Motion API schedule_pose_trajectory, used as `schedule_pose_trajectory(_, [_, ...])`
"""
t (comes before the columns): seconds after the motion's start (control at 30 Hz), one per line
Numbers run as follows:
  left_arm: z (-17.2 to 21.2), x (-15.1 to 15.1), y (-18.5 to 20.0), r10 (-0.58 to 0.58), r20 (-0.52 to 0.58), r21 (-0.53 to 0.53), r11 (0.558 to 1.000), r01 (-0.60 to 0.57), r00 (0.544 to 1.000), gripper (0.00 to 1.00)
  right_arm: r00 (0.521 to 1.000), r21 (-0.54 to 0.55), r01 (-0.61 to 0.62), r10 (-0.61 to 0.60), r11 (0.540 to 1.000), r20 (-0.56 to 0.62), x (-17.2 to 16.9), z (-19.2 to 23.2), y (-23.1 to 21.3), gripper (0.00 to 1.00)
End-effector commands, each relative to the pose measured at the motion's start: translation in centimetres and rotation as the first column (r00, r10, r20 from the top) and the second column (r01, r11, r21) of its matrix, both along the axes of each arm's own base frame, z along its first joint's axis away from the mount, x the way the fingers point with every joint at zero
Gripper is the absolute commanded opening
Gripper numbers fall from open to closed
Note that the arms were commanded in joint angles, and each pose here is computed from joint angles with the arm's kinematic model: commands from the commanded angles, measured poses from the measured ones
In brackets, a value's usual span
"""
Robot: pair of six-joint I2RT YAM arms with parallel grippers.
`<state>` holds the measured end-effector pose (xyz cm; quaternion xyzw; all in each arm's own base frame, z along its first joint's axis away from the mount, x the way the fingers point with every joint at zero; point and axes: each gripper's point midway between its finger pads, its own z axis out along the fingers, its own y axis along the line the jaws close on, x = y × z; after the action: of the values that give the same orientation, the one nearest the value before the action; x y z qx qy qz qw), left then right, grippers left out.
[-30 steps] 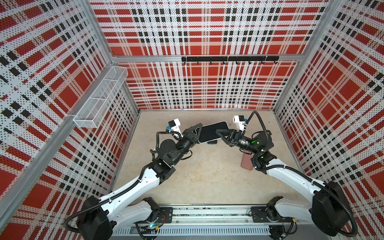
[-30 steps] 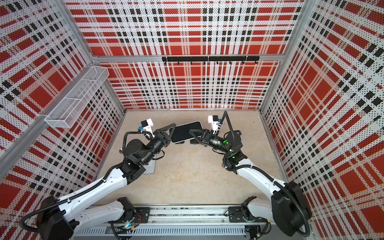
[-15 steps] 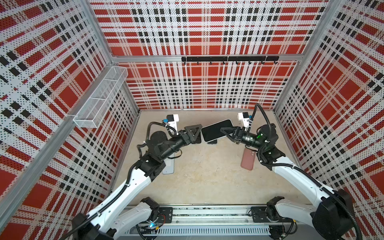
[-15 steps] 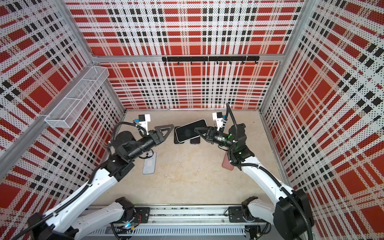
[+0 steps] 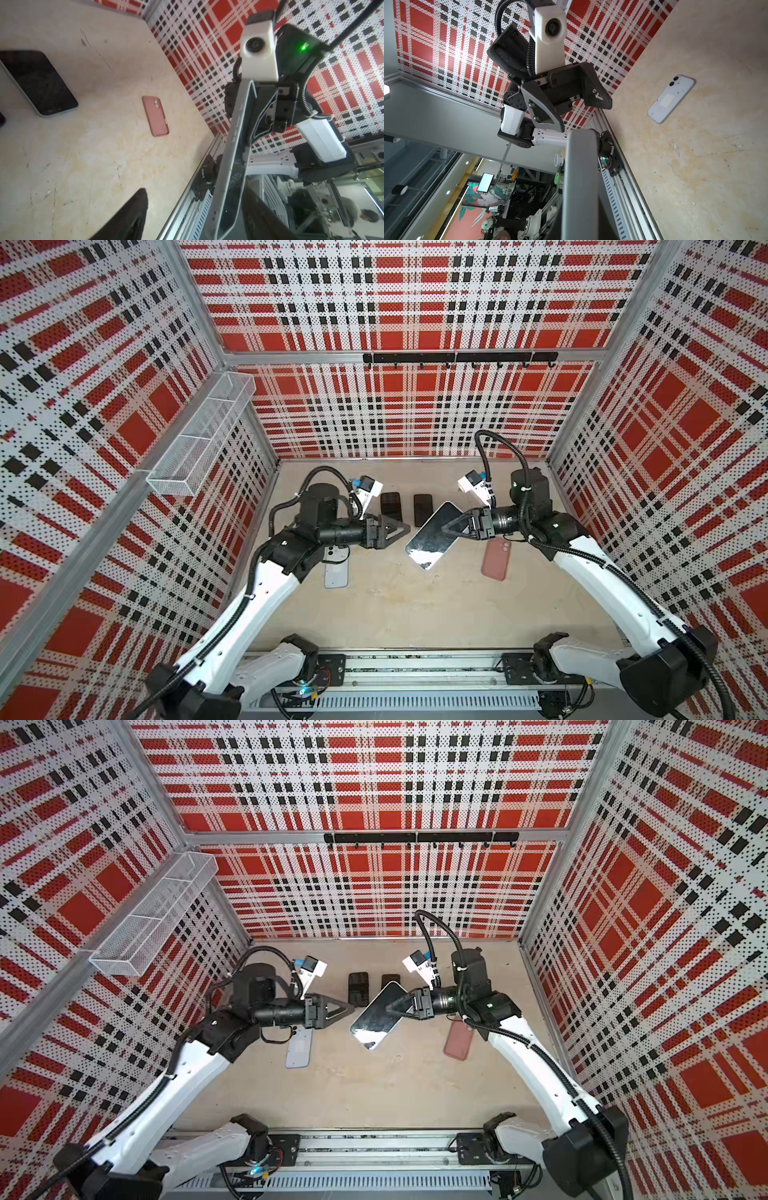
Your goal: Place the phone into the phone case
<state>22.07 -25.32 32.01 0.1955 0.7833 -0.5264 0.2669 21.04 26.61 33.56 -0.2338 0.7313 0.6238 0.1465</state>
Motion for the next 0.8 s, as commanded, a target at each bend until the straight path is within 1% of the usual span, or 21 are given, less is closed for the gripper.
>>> schedule_pose_trajectory(0.0, [1.4,-2.2,-1.6,-0.134,0.033,-0.066,0.988,0.136,0.990,0.63,0.996,0.025,-0.084,0.082,0.996,0.045,-1.3,0.5,0.0,0.00])
schedule_pose_trajectory(0.17, [0.1,-3.8,-3.7,-0.239,-0.017,-0.071,0.969,0.237,0.971,0.46,0.993,0.027,-0.096,0.094,0.995,0.070,-1.3,0.3,0.2,0.00])
schedule_pose_trajectory(0.33, [-0.9,-5.0,-4.4,-0.302,-0.058,-0.079,0.952,0.297,0.952,0.38,0.992,0.023,-0.100,0.098,0.995,0.083,-1.0,0.3,0.2,0.00])
schedule_pose_trajectory(0.47, [-1.1,-5.4,-4.1,-0.308,-0.070,-0.085,0.949,0.302,0.949,0.30,0.991,0.013,-0.102,0.101,0.995,0.089,-0.8,0.1,0.2,0.00])
schedule_pose_trajectory(0.6, [-1.3,-5.7,-4.0,-0.312,-0.084,-0.090,0.948,0.304,0.947,0.29,0.991,0.008,-0.098,0.097,0.995,0.094,-0.5,0.1,0.2,0.00])
schedule_pose_trajectory(0.67, [-1.5,-5.9,-4.0,-0.322,-0.097,-0.094,0.945,0.314,0.942,0.32,0.991,0.007,-0.095,0.094,0.995,0.097,-0.3,0.1,0.2,0.00])
schedule_pose_trajectory(0.77, [-1.9,-6.1,-3.9,-0.330,-0.117,-0.094,0.943,0.320,0.937,0.33,0.991,0.007,-0.091,0.090,0.996,0.102,-0.1,0.3,0.2,0.00])
